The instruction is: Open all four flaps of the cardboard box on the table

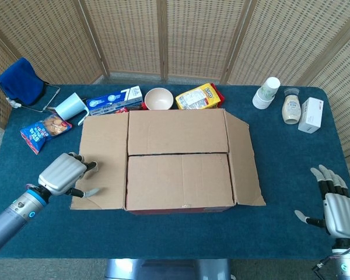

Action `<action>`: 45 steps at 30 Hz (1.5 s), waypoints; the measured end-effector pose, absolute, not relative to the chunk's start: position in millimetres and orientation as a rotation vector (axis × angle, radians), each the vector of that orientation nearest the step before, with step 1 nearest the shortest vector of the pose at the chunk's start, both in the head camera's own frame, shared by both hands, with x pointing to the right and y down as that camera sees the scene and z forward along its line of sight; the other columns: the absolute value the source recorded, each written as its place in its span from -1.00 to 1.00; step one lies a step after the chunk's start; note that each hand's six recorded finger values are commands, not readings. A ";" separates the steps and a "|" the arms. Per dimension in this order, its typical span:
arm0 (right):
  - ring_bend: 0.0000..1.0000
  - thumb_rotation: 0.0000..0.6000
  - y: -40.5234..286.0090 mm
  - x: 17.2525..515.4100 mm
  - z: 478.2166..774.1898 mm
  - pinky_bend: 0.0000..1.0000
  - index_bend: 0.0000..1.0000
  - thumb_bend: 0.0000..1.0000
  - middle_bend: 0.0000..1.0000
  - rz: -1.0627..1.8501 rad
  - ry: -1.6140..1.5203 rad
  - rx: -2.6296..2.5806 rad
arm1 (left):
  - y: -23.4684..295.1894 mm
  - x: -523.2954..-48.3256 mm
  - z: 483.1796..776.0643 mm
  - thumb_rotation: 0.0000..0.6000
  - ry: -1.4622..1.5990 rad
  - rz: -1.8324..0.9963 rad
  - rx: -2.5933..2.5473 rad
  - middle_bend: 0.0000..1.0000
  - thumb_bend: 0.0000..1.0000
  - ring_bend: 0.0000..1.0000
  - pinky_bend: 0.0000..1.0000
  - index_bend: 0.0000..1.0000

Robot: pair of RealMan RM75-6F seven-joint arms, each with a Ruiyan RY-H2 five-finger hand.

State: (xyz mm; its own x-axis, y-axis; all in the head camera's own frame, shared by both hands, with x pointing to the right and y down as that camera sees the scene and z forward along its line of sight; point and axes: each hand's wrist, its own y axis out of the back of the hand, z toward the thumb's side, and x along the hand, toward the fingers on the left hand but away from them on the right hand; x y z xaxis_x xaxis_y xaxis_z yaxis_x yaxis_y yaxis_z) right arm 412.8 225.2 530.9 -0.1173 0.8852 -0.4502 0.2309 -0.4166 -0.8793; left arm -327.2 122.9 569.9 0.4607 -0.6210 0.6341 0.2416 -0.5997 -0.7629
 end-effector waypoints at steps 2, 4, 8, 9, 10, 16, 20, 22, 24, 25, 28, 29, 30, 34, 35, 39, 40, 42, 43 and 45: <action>-1.00 1.00 225.6 411.8 531.8 -0.98 -1.00 -1.00 -1.00 1.575 -1.237 -1.625 | 125.7 -335.0 580.8 -0.47 0.339 -1.278 -1.863 0.22 -0.79 -0.16 -0.11 -0.29; -1.00 1.00 226.3 411.1 532.4 -0.98 -1.00 -1.00 -1.00 1.575 -1.234 -1.634 | 128.5 -340.7 591.2 -0.47 0.359 -1.293 -1.883 0.20 -0.79 -0.19 -0.11 -0.30; -1.00 1.00 227.0 411.2 532.4 -0.98 -1.00 -1.00 -1.00 1.578 -1.229 -1.633 | 132.4 -341.0 600.2 -0.47 0.378 -1.282 -1.914 0.09 -0.79 -0.30 -0.14 -0.30; -1.00 1.00 227.1 410.8 532.2 -0.98 -1.00 -1.00 -1.00 1.578 -1.229 -1.633 | 132.0 -339.7 599.7 -0.47 0.381 -1.272 -1.913 0.02 -0.79 -0.35 -0.16 -0.30; -1.00 1.00 227.2 410.5 532.0 -0.98 -1.00 -1.00 -1.00 1.578 -1.228 -1.633 | 131.2 -337.9 598.1 -0.47 0.387 -1.256 -1.910 -0.01 -0.79 -0.38 -0.18 -0.30; -1.00 1.00 228.4 410.7 532.0 -0.98 -1.00 -1.00 -1.00 1.582 -1.228 -1.636 | 122.9 -331.6 573.8 -0.47 0.467 -1.156 -1.875 -0.05 -0.79 -0.41 -0.19 -0.30; -1.00 1.00 227.9 410.9 533.6 -0.98 -1.00 -1.00 -1.00 1.589 -1.224 -1.641 | 117.6 -329.8 551.3 -0.46 0.534 -1.082 -1.844 -0.05 -0.79 -0.42 -0.20 -0.27; -1.00 1.00 227.8 410.0 534.1 -0.98 -1.00 -1.00 -1.00 1.588 -1.221 -1.647 | 114.9 -325.1 539.9 -0.45 0.569 -1.035 -1.844 -0.01 -0.79 -0.41 -0.20 -0.27; -1.00 1.00 227.7 408.8 533.9 -0.98 -1.00 -1.00 -1.00 1.585 -1.219 -1.652 | 112.8 -318.7 534.3 -0.46 0.582 -1.006 -1.852 0.04 -0.79 -0.40 -0.20 -0.27; -1.00 1.00 227.7 408.2 533.8 -0.98 -1.00 -1.00 -1.00 1.583 -1.218 -1.653 | 111.3 -313.9 532.8 -0.46 0.580 -0.992 -1.858 0.04 -0.79 -0.40 -0.21 -0.27; -1.00 1.00 228.0 407.8 533.9 -0.98 -1.00 -1.00 -1.00 1.583 -1.217 -1.655 | 107.9 -297.8 532.0 -0.47 0.559 -0.960 -1.880 -0.07 -0.79 -0.39 -0.19 -0.29; -1.00 1.00 228.0 407.8 534.0 -0.98 -1.00 -1.00 -1.00 1.584 -1.216 -1.656 | 107.1 -292.8 532.7 -0.47 0.550 -0.953 -1.886 -0.13 -0.79 -0.39 -0.19 -0.30; -1.00 1.00 228.0 407.9 534.2 -0.98 -1.00 -1.00 -1.00 1.585 -1.216 -1.656 | 106.5 -287.8 533.8 -0.47 0.539 -0.947 -1.892 -0.21 -0.79 -0.41 -0.18 -0.32; -1.00 1.00 227.7 408.5 534.7 -0.98 -1.00 -1.00 -1.00 1.588 -1.218 -1.659 | 104.7 -260.6 542.8 -0.47 0.477 -0.928 -1.928 -0.45 -0.79 -0.51 -0.20 -0.38; -1.00 1.00 227.6 408.8 534.6 -0.98 -1.00 -1.00 -1.00 1.588 -1.220 -1.659 | 104.5 -253.3 545.6 -0.47 0.461 -0.924 -1.936 -0.47 -0.79 -0.53 -0.21 -0.40; -1.00 1.00 227.2 410.1 534.2 -0.98 -1.00 -1.00 -1.00 1.589 -1.226 -1.660 | 103.5 -222.7 556.3 -0.47 0.412 -0.909 -1.960 -0.51 -0.79 -0.55 -0.23 -0.41; -1.00 1.00 227.1 410.4 534.1 -0.98 -1.00 -1.00 -1.00 1.588 -1.228 -1.661 | 103.6 -212.6 558.8 -0.46 0.400 -0.900 -1.968 -0.52 -0.79 -0.55 -0.23 -0.41; -1.00 1.00 227.0 410.8 533.9 -0.98 -1.00 -1.00 -1.00 1.587 -1.229 -1.663 | 103.4 -199.6 561.8 -0.47 0.385 -0.889 -1.975 -0.53 -0.79 -0.55 -0.23 -0.41; -1.00 1.00 227.0 411.0 533.8 -0.98 -1.00 -1.00 -1.00 1.587 -1.229 -1.664 | 103.1 -192.8 563.2 -0.46 0.375 -0.882 -1.972 -0.53 -0.79 -0.55 -0.23 -0.41; -1.00 1.00 226.9 411.0 533.7 -0.98 -1.00 -1.00 -1.00 1.585 -1.229 -1.664 | 102.3 -184.6 564.7 -0.46 0.363 -0.875 -1.967 -0.55 -0.79 -0.52 -0.24 -0.41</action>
